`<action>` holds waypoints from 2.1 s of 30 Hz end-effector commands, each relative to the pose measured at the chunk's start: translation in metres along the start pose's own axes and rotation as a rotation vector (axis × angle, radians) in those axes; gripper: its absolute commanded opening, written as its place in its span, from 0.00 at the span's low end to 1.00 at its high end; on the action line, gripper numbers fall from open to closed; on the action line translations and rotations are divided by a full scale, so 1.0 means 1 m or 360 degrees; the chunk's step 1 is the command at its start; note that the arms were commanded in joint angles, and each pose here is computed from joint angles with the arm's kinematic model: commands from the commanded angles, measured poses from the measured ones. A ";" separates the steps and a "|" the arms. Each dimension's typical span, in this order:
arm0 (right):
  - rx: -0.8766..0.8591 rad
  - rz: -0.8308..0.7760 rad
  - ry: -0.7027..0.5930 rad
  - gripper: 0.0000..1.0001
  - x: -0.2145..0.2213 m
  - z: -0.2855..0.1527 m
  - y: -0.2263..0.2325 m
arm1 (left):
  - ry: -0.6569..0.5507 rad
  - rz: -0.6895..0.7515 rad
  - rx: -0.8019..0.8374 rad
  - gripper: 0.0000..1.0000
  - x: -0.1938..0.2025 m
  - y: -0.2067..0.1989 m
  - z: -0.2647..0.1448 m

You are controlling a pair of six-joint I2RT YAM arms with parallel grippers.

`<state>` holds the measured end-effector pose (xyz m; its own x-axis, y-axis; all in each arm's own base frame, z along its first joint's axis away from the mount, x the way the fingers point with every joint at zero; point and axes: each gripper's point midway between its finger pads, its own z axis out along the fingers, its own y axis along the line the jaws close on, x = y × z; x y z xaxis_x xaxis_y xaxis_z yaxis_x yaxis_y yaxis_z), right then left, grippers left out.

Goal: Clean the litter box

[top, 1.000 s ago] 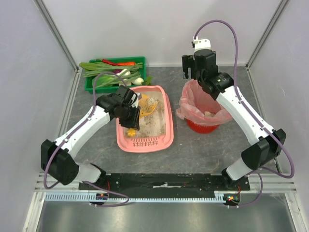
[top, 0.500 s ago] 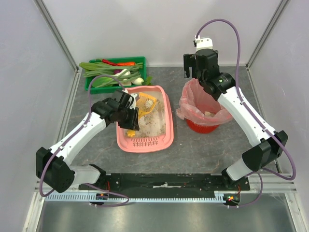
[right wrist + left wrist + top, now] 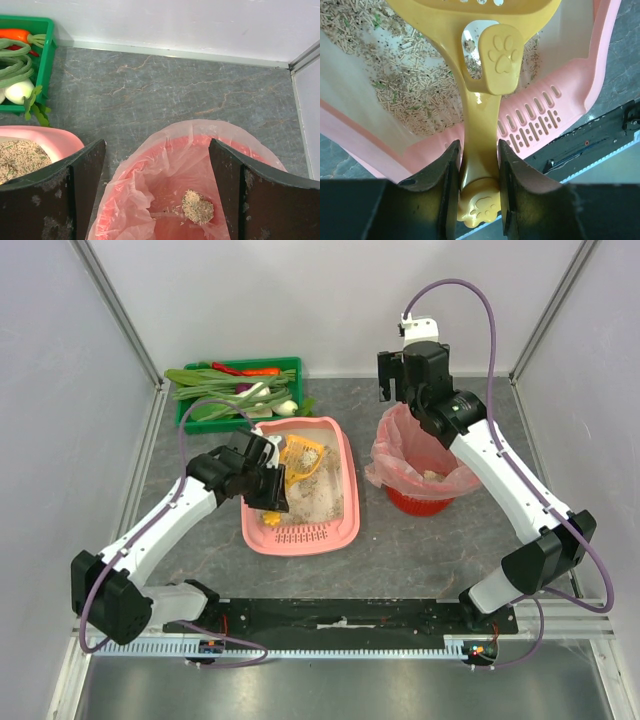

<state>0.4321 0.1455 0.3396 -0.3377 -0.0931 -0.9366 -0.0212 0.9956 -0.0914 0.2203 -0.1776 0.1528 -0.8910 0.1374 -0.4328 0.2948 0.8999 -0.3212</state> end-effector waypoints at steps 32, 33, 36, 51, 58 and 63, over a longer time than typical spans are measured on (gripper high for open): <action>0.0036 0.0065 -0.0201 0.93 -0.041 -0.023 -0.009 | -0.0088 0.0065 -0.0035 0.02 -0.032 -0.004 -0.019; 0.0041 0.0063 -0.0201 0.93 -0.041 -0.024 -0.010 | -0.0097 0.0057 -0.0032 0.02 -0.034 -0.005 -0.020; 0.0061 0.0080 -0.0217 0.93 -0.042 -0.027 -0.013 | -0.0146 0.0056 -0.0019 0.02 -0.043 -0.013 -0.026; 0.0329 0.0338 -0.0311 0.94 -0.039 -0.057 -0.083 | -0.0338 0.0258 -0.0012 0.02 -0.126 -0.080 -0.046; 0.0504 0.0366 -0.0387 0.94 -0.037 -0.096 -0.117 | -0.0307 0.0394 0.0032 0.02 -0.146 -0.130 -0.034; 0.0535 0.0383 -0.0438 0.94 -0.035 -0.119 -0.131 | -0.0301 0.0461 0.0100 0.02 -0.149 -0.160 -0.028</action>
<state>0.3516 0.0360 0.4099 -0.0999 0.0804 -0.9917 0.2961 0.9540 0.0475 0.2979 -0.3168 0.2714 -0.7264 0.2928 -0.6217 0.5190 0.8268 -0.2169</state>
